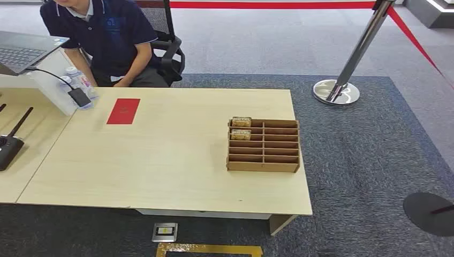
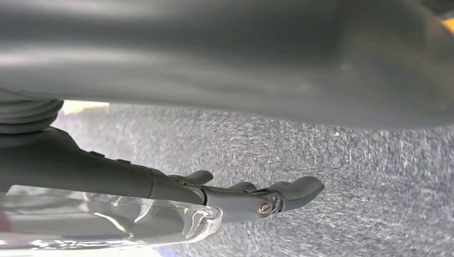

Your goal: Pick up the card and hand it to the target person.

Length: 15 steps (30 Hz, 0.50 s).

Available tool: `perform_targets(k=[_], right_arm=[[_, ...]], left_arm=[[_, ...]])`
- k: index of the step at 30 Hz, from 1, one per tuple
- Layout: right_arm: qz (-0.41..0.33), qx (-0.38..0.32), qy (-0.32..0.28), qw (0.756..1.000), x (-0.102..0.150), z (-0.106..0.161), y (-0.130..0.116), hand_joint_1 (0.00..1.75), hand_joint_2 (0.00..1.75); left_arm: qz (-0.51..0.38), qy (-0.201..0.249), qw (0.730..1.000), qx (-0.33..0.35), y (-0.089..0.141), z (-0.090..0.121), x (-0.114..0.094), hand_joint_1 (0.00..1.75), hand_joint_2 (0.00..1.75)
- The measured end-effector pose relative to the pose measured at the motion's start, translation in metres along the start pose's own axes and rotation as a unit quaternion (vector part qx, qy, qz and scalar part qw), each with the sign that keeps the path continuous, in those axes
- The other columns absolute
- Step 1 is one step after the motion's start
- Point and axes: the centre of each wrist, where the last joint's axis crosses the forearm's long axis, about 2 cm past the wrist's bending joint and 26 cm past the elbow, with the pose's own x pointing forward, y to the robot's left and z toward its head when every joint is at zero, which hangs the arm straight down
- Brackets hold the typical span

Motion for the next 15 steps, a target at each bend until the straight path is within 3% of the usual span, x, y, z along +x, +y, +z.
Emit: perform_targets(k=[10,15], right_arm=[[-0.099,-0.05,-0.022,0.994,-0.007,-0.012,-0.026,0.0,0.0],[-0.135,-0.081,-0.061,0.986,-0.004,-0.018,-0.04,0.0,0.0]], left_arm=[[0.013,0.009,1.0,0.0,0.0,0.0,-0.001,0.0,0.0],[0.023,0.006,1.0,0.002,-0.001,0.0,-0.001,0.0,0.0]])
